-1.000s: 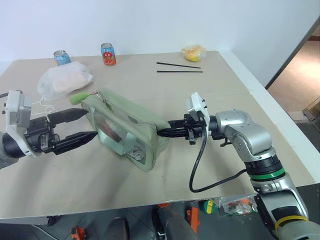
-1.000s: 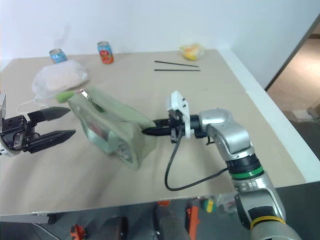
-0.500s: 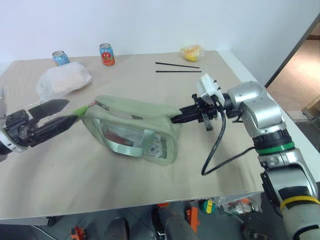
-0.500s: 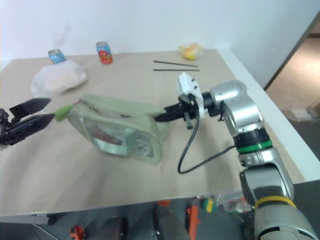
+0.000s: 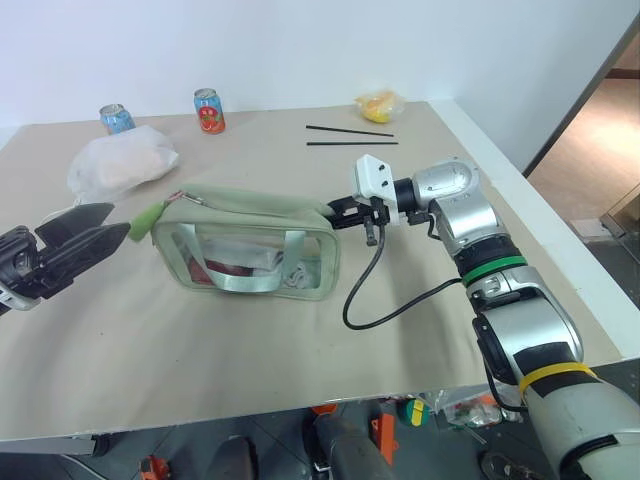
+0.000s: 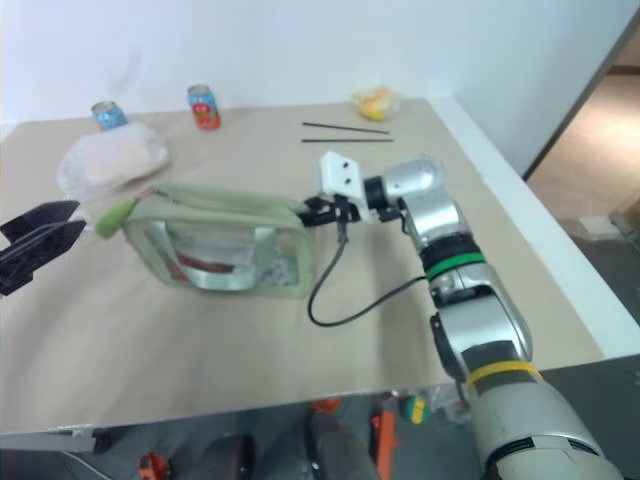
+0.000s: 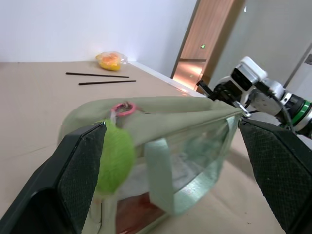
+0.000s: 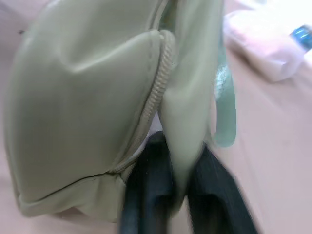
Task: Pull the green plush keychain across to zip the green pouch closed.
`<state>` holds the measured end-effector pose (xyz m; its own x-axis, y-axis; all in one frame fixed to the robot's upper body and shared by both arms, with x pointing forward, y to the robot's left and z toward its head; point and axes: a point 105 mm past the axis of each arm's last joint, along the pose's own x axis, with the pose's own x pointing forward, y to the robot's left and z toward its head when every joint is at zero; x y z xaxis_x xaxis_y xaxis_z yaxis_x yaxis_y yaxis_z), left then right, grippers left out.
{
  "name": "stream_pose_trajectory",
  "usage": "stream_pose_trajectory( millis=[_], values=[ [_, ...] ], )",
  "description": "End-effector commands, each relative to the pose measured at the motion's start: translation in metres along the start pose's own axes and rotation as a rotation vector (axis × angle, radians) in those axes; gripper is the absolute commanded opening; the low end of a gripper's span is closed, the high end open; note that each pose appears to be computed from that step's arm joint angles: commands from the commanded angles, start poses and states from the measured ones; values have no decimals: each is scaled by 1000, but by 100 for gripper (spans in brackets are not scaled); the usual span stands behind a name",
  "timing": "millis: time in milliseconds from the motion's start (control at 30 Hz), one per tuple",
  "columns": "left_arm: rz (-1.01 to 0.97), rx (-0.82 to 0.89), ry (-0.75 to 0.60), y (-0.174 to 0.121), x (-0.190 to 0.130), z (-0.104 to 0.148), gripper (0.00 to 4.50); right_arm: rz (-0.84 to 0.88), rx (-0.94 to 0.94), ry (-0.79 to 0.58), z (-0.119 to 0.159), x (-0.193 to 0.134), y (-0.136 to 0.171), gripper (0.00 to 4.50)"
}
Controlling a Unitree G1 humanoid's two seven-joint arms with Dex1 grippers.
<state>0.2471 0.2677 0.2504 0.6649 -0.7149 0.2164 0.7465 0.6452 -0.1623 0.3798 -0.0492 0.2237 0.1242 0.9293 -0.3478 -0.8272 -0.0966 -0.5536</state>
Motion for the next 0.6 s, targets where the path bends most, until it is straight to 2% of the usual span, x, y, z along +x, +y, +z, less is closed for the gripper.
stream_pose_trajectory(
  millis=[33,67,167,200,333,467,600],
  values=[
    [-12,43,-22,-5,0,13,450,-36,-51,-51,24,-10,-15,207],
    [-14,43,-23,-5,0,13,450,-35,-46,-50,24,-11,-15,232],
    [-20,40,-23,-5,3,12,450,-48,10,-61,25,-17,-17,345],
    [-22,39,-23,-5,4,12,450,-49,30,-60,25,-20,-18,413],
    [-27,34,-14,-5,4,10,450,-73,106,-27,20,-53,-23,413],
    [-18,31,1,-4,-1,9,450,-194,129,17,18,-95,-36,413],
    [-37,35,40,-9,-2,5,450,-184,145,-12,27,-111,-30,413]
  ],
)
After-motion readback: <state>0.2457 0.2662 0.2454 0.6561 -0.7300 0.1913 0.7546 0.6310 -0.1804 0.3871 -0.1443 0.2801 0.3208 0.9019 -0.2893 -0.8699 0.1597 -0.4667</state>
